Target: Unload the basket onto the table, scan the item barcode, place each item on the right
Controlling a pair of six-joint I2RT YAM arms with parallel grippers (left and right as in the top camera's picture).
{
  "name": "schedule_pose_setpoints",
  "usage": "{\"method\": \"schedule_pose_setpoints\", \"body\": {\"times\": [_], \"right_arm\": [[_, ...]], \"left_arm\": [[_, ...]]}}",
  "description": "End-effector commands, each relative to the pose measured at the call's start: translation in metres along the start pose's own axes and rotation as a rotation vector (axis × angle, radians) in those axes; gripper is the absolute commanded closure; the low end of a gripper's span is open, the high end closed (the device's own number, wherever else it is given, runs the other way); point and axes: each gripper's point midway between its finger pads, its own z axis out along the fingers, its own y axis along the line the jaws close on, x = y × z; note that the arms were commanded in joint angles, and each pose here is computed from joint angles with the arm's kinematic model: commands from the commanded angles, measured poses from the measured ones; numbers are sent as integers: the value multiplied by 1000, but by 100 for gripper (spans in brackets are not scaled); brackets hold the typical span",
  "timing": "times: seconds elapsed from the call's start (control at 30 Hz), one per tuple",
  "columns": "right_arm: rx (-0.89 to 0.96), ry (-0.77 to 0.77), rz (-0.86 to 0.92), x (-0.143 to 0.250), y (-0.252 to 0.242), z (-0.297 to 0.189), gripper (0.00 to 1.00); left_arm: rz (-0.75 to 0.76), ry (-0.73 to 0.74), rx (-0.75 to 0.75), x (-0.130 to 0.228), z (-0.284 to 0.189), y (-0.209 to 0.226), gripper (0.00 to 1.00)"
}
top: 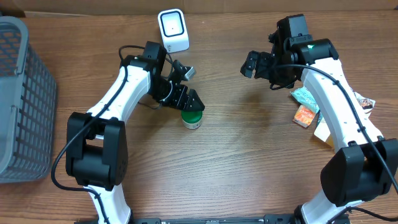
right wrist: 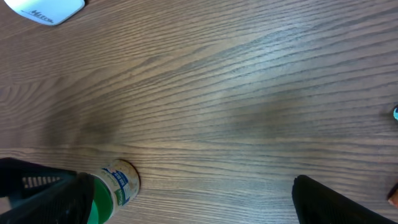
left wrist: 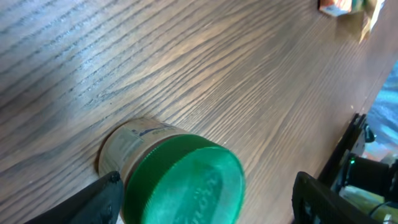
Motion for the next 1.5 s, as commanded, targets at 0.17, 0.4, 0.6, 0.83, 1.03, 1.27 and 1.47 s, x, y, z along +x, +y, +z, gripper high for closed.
{"method": "schedule_pose_setpoints", "body": {"times": [0.17,0.4,0.6,0.83,1.03,1.27,1.47], "right_arm": [[24,-16,-12,-2,-4,0,0],[23,-19,-12,-3,-3,0,0],[19,-28,-14,-5,-2,0,0],[19,-27,-14,-5,-2,0,0],[13,-21,-13,-3,-1,0,0],[-9,5,-33,7,7,9,0],[-168,54,-429,35,52,26,0]], "left_arm": [[-480,-15,-448,1,-71,58,30],[-553,69,-482,26,-74,60,96],[-598,151,-488,53,-36,55,96],[-556,134,-420,52,7,40,96],[-462,6,-385,15,19,36,96],[-392,-103,-297,-18,24,25,96],[-390,-148,-304,-29,16,33,96]]}}
